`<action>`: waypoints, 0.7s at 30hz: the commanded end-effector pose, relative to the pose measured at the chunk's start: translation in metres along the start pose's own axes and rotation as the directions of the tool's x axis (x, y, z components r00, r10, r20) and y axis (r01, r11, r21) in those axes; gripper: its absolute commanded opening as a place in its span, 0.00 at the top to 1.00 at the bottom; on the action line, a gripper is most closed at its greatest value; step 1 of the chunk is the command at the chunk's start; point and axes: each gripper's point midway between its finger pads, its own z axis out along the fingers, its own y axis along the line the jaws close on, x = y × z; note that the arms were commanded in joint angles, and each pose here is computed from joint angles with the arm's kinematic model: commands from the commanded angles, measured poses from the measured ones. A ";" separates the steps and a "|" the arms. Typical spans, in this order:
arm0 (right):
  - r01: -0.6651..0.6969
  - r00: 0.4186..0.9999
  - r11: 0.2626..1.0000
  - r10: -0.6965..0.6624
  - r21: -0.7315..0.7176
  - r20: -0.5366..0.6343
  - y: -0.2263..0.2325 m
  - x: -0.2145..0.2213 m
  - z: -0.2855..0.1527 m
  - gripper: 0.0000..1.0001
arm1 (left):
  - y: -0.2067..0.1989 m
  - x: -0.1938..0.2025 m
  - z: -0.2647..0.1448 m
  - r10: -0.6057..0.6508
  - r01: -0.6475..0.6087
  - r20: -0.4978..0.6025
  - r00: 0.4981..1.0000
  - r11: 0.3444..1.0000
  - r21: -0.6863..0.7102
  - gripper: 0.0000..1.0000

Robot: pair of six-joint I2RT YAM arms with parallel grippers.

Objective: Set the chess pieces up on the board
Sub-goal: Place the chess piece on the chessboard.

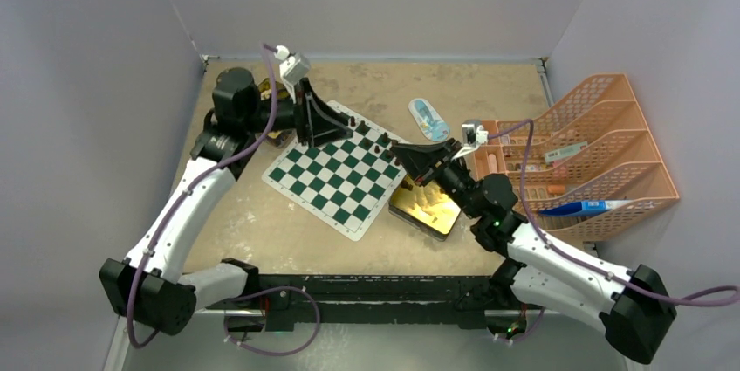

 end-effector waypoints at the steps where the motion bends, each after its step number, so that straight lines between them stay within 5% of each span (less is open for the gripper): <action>1: -0.200 0.966 0.964 0.224 -0.177 0.129 0.050 -0.052 0.015 1.00 | -0.050 -0.007 -0.011 0.006 -0.029 0.104 0.995 0.975 0.222 0.53; 7: -0.319 0.910 0.894 0.382 -0.314 0.160 0.073 -0.073 0.020 1.00 | -0.064 -0.005 -0.016 -0.069 0.030 0.131 0.989 0.960 0.277 0.47; 21: -0.378 0.896 0.817 0.441 -0.435 0.048 0.101 -0.068 0.050 1.00 | -0.060 0.003 -0.004 -0.243 0.184 0.114 0.963 0.907 0.380 0.47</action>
